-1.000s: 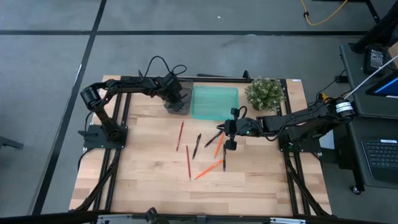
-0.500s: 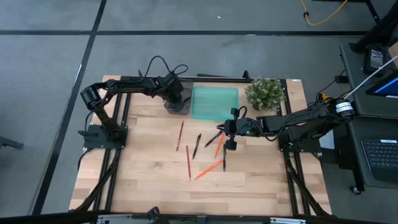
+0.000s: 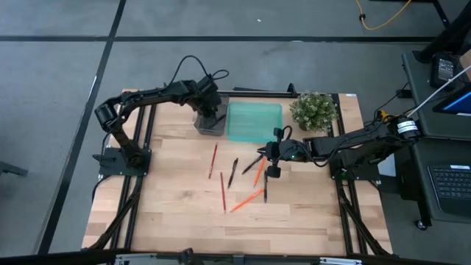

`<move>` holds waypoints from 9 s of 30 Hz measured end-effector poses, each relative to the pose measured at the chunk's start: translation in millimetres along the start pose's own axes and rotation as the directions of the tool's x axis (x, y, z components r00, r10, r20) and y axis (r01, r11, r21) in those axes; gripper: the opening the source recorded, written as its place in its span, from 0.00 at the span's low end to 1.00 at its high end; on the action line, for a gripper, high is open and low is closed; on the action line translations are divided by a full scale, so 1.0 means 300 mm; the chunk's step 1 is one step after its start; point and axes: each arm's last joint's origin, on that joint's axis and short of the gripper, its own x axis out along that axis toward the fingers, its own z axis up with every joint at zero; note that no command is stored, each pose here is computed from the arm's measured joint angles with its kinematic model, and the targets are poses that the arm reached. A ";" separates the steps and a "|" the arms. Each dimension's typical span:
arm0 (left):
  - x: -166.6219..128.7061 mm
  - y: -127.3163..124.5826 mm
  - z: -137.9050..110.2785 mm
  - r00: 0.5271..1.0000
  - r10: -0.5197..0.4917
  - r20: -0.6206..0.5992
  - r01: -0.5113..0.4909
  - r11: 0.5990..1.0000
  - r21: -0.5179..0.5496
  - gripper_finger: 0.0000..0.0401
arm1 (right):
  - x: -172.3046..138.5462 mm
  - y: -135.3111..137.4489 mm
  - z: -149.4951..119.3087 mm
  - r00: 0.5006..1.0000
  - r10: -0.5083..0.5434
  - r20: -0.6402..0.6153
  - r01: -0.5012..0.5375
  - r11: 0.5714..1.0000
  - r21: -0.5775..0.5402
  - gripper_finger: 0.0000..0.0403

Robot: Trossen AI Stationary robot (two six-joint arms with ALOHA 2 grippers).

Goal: Sort pens & pencils
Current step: Put the black pen into the black bin

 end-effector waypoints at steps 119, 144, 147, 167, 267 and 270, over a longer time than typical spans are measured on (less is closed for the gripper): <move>0.314 -0.811 -0.188 0.990 0.130 0.052 -0.108 0.946 -0.307 0.28 | -0.050 0.111 -0.062 0.985 0.066 -0.159 -0.058 0.997 0.054 0.07; 0.415 -0.817 -0.225 0.993 0.044 -0.108 -0.080 0.930 -0.359 0.28 | -0.051 0.110 -0.065 0.984 0.065 -0.169 -0.057 0.997 0.050 0.07; 0.415 -0.817 -0.226 0.993 0.043 -0.109 -0.079 0.933 -0.351 0.27 | -0.051 0.110 -0.065 0.984 0.065 -0.169 -0.057 0.997 0.050 0.07; 0.412 -0.843 -0.250 0.985 0.167 -0.029 -0.169 0.983 -0.075 0.05 | -0.051 0.111 -0.065 0.983 0.073 -0.170 -0.065 0.996 0.054 0.07; 0.086 -0.327 -0.423 0.504 0.422 0.754 -0.311 0.903 -0.297 0.05 | -0.030 0.067 -0.028 0.997 -0.050 -0.064 0.050 0.999 0.004 0.07; 0.100 -0.311 -0.422 0.510 0.443 0.737 -0.328 0.893 -0.309 0.05 | -0.025 0.055 -0.028 0.996 -0.060 -0.068 0.061 0.998 0.011 0.07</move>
